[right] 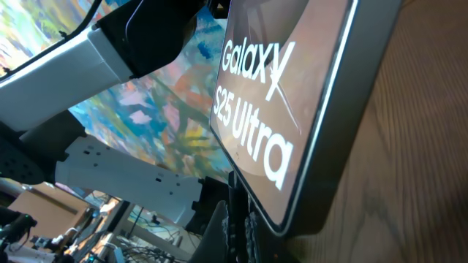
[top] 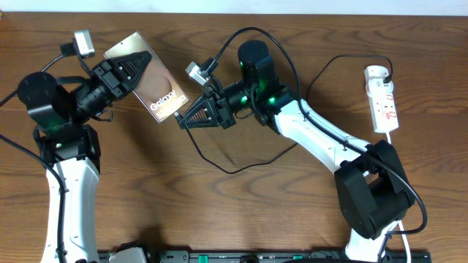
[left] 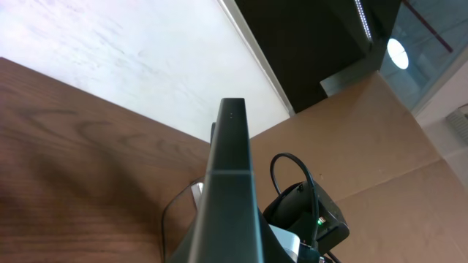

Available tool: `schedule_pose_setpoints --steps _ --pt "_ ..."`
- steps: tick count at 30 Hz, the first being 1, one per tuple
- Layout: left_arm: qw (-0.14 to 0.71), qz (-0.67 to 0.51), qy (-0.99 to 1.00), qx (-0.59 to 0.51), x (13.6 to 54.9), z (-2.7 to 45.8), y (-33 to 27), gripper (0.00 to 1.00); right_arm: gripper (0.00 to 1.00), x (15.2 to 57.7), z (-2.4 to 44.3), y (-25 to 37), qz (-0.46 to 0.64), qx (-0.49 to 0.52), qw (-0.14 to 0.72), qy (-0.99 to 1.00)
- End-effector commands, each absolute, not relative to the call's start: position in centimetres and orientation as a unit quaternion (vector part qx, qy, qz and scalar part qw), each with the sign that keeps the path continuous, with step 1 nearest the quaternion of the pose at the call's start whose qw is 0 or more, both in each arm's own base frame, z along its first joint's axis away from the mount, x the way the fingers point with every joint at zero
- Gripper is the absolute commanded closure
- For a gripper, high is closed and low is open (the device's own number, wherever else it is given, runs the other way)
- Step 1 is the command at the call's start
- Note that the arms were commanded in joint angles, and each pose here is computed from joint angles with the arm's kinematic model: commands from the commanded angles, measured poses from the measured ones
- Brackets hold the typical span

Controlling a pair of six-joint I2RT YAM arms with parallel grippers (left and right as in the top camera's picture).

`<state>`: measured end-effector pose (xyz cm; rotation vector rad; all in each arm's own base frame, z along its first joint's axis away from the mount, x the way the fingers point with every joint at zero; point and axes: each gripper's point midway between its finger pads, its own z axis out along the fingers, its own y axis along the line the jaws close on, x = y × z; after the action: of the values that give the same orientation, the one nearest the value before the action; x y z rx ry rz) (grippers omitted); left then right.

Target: Plug charger to phone and switch on socket

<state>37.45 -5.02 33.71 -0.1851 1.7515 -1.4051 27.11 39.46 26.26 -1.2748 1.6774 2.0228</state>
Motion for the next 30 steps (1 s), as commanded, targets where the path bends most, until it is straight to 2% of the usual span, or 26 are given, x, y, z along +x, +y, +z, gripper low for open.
schedule_pose_setpoints --steps 1,12,16,30 --pt "0.421 -0.572 0.703 -0.034 36.6 34.1 -6.5 0.93 0.99 27.8 27.7 39.4 0.682 -0.431 0.138 0.574" --pt "0.42 -0.581 0.696 -0.039 36.6 34.8 -6.5 0.93 0.99 27.8 27.7 39.4 0.683 -0.429 0.136 0.575" --pt "0.429 -0.588 0.686 -0.001 35.8 36.0 -7.0 0.93 0.99 27.8 27.7 39.4 0.683 -0.429 0.136 0.576" --pt "0.406 -0.598 0.689 0.052 34.2 35.9 -8.0 0.93 0.99 27.7 28.6 39.3 0.689 -0.432 0.136 0.566"
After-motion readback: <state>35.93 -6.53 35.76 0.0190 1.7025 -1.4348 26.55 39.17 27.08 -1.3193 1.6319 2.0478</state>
